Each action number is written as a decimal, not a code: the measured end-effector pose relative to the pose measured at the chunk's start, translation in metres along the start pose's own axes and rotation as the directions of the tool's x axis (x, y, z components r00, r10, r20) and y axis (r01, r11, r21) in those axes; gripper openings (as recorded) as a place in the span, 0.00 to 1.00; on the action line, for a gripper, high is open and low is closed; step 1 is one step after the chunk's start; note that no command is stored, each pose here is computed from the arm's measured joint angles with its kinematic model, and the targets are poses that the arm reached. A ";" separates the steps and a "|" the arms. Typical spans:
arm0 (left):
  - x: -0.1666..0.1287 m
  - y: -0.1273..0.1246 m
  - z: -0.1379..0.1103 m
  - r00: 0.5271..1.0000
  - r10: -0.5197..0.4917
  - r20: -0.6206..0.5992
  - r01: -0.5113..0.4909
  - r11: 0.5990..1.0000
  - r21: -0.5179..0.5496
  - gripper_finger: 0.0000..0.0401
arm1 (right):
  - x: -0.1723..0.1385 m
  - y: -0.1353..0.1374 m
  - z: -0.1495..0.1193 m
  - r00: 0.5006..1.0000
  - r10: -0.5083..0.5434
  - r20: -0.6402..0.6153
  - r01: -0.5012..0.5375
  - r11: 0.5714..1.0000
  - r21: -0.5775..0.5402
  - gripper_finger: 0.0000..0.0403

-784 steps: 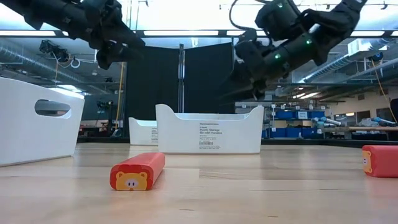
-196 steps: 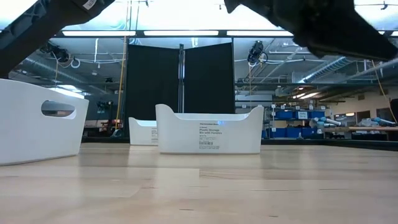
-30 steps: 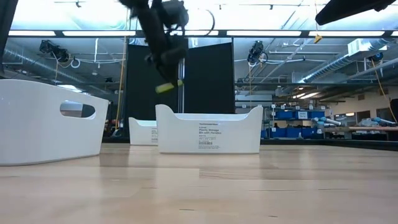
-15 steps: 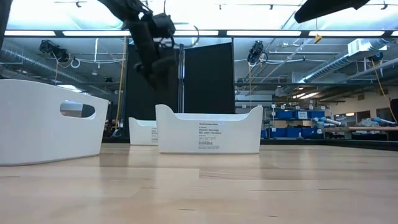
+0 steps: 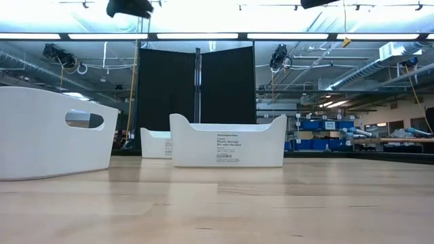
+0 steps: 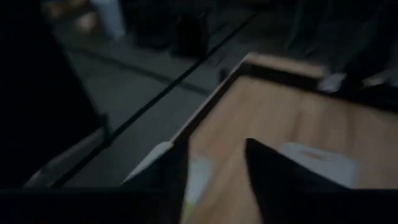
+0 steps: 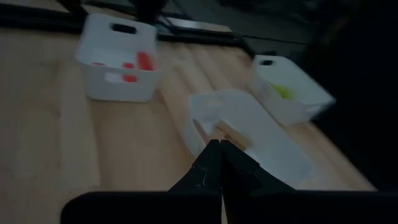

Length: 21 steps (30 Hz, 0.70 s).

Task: Sort blocks
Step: Return to Home Position

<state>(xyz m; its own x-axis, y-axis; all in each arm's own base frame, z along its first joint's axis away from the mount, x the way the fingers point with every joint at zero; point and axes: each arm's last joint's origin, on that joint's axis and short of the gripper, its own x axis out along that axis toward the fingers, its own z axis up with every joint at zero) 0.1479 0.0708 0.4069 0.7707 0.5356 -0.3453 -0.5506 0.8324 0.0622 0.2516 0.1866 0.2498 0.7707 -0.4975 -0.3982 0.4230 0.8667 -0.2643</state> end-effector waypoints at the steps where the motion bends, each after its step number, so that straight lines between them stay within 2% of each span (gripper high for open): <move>1: -0.008 -0.002 -0.010 0.999 -0.025 0.033 0.025 1.000 -0.004 0.36 | 0.005 -0.001 0.003 1.000 0.028 0.001 -0.028 1.000 0.002 0.01; 3: -0.019 -0.007 -0.032 0.992 -0.072 0.100 0.073 0.997 -0.006 0.22 | 0.020 -0.002 0.011 0.992 0.121 0.018 -0.121 0.993 0.002 0.01; 5: -0.022 -0.011 -0.056 0.982 -0.117 0.150 0.120 0.993 -0.010 0.10 | 0.038 -0.002 0.018 0.959 0.275 0.072 -0.275 0.961 -0.011 0.01; 7: -0.018 -0.017 -0.079 0.964 -0.172 0.202 0.176 0.984 -0.002 0.03 | 0.055 -0.008 0.019 0.920 0.368 0.136 -0.366 0.930 -0.042 0.01; 10: -0.010 -0.026 -0.111 0.940 -0.238 0.246 0.235 0.971 0.041 0.03 | 0.070 -0.033 0.009 0.931 0.336 0.146 -0.329 0.942 -0.067 0.01; 14: -0.006 -0.029 -0.141 0.916 -0.267 0.299 0.256 0.964 0.077 0.02 | 0.062 -0.081 -0.010 0.917 0.298 0.264 -0.316 0.948 0.029 0.02; 18: -0.005 -0.030 -0.161 0.913 -0.287 0.289 0.279 0.958 0.067 0.01 | 0.045 -0.115 -0.058 0.892 0.344 0.293 -0.375 0.926 0.053 0.02; 21: -0.004 -0.032 -0.173 0.912 -0.311 0.268 0.305 0.950 0.064 0.01 | 0.032 -0.132 -0.085 0.859 0.398 0.323 -0.447 0.890 0.091 0.02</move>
<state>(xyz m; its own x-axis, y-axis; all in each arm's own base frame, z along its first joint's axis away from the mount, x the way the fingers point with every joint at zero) 0.1067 0.0175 0.2440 0.9599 0.2677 -0.0834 -0.2676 0.9634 0.0132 0.1801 0.0535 0.1975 0.9839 -0.0707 -0.1639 0.0753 0.9969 0.0222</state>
